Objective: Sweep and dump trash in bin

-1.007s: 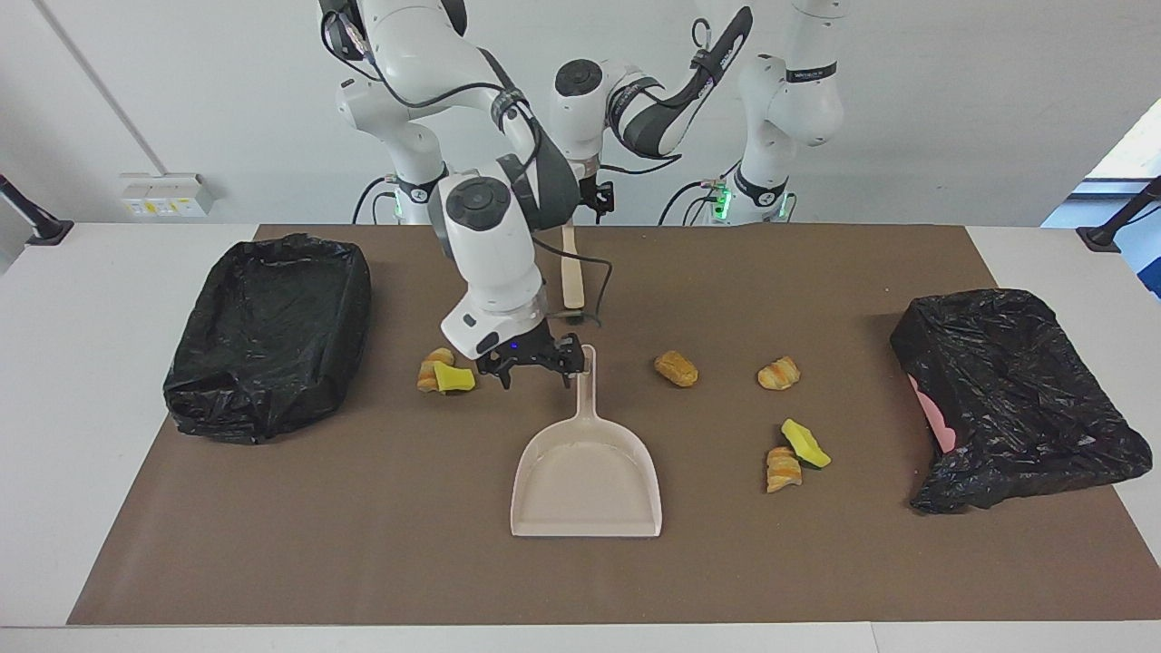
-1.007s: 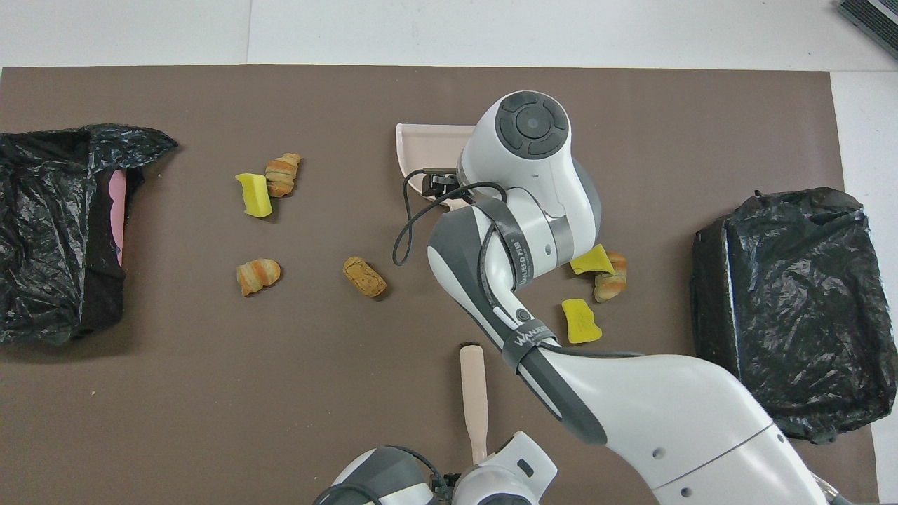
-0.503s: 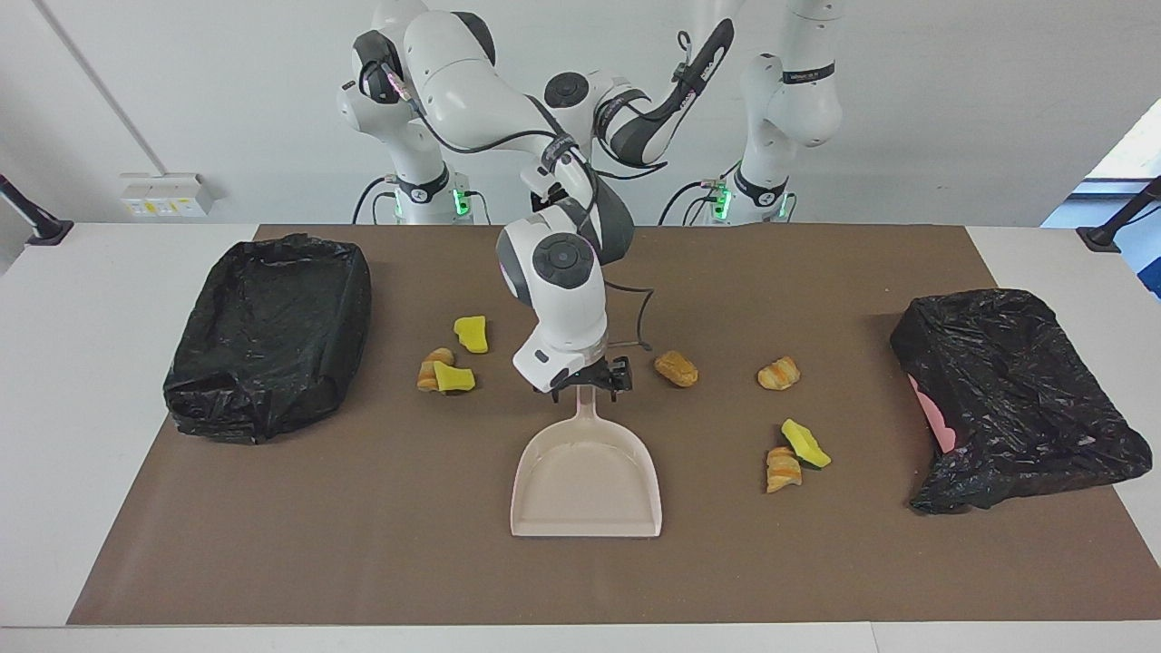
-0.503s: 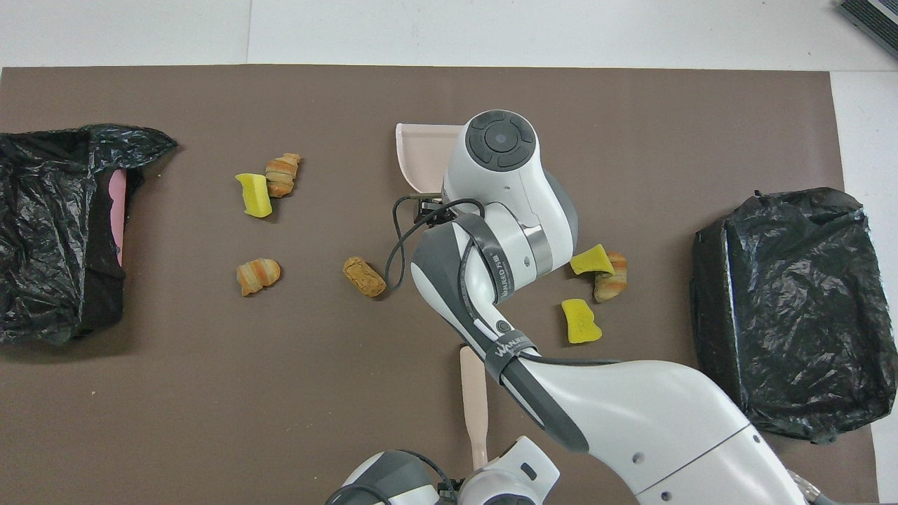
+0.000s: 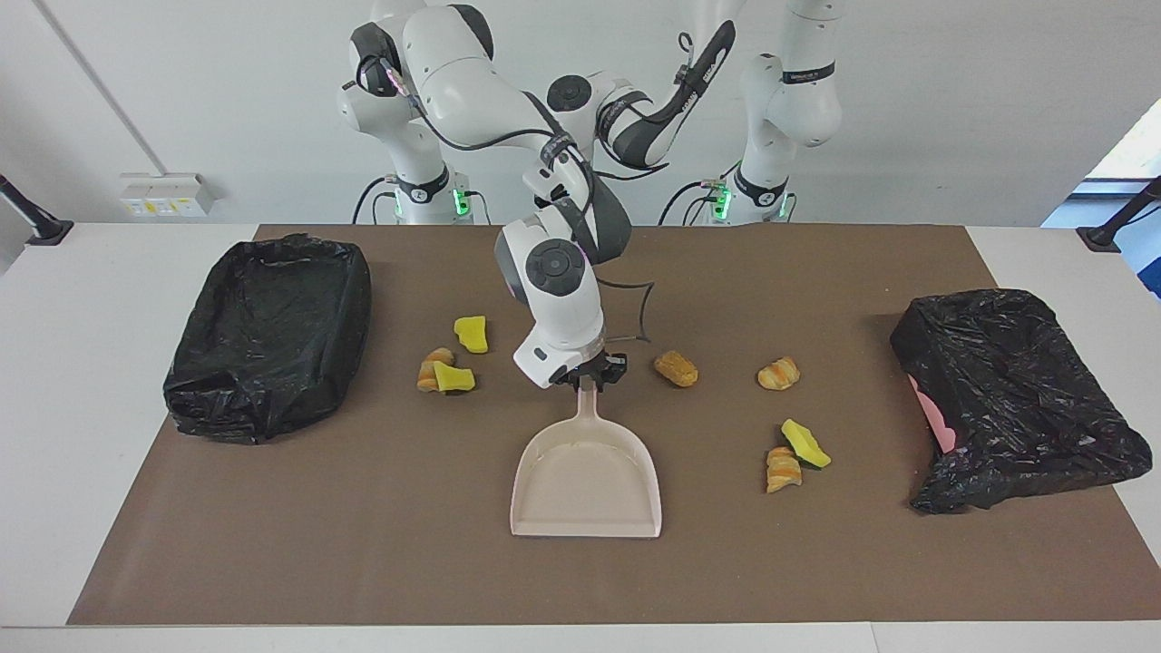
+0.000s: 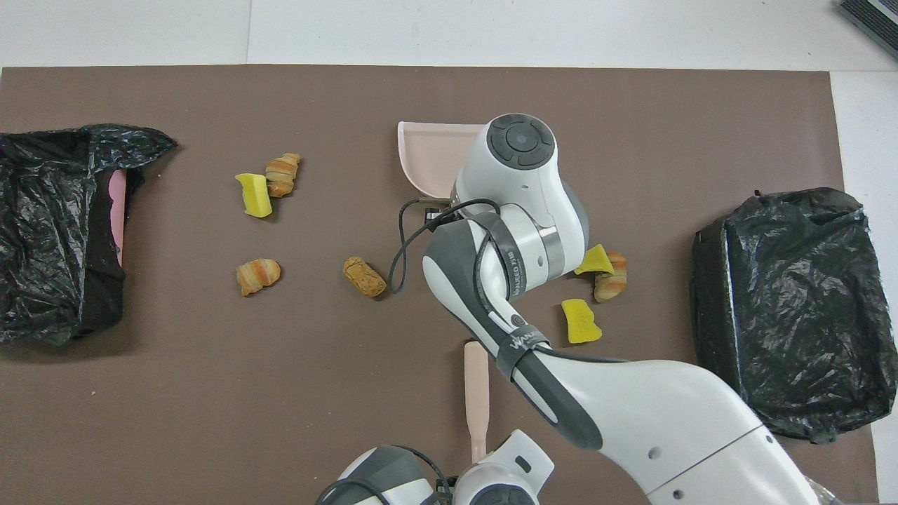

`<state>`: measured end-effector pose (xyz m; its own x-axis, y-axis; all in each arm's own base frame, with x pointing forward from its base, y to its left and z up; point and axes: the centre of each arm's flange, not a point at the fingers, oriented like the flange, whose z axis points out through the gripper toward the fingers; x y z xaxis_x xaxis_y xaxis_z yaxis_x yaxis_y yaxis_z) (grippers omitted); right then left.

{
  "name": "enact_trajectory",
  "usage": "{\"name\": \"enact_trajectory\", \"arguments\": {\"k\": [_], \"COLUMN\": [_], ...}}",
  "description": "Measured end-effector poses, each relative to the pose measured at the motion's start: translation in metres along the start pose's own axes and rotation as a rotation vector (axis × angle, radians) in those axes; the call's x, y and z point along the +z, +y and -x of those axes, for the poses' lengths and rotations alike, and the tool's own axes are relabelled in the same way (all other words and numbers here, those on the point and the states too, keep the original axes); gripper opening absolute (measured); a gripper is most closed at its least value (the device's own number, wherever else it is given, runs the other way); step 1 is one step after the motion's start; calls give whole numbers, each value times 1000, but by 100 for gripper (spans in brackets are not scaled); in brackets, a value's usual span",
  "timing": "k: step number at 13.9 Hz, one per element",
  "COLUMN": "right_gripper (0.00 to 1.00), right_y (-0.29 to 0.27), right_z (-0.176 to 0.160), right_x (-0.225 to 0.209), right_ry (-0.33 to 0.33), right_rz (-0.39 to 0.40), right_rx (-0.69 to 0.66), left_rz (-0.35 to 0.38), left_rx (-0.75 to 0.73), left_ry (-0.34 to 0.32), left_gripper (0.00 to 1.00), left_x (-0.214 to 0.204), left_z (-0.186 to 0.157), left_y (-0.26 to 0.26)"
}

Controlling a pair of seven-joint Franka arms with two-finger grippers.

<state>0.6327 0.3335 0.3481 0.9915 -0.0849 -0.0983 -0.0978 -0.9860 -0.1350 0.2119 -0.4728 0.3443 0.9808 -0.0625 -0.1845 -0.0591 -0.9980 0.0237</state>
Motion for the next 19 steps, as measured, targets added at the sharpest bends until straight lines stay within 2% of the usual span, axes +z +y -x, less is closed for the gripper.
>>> {"name": "enact_trajectory", "arguments": {"k": [3,6,9,11,14,16,19], "right_gripper": [32,32,32,32,32,32,32], "right_y": [29,81,155,172,130,113,103], "right_z": [-14,-24,-18,-3,31,56,78], "right_x": [-16,-75,-141,-157,-134,-101,-49], "right_ry": [-5,-13,-82,-151,-221,-214,-172], "right_rz": [-1,-11,-30,21,112,125,137], "right_rx": [-113,-310,-596,-748,-981,-1111,-1206], "left_rz": [-39,-87,-76,-57,-51,-54,-37], "left_rx": [-53,-102,-121,-136,-163,-150,-96], "left_ry": [18,27,51,53,62,52,27], "left_gripper": [27,27,27,27,27,27,27], "left_x": [-22,-52,-76,-94,-107,-107,-103], "left_z": [-37,-66,-105,-137,-178,-208,-239], "left_y": [-32,-73,-112,-145,-201,-257,-344]}}
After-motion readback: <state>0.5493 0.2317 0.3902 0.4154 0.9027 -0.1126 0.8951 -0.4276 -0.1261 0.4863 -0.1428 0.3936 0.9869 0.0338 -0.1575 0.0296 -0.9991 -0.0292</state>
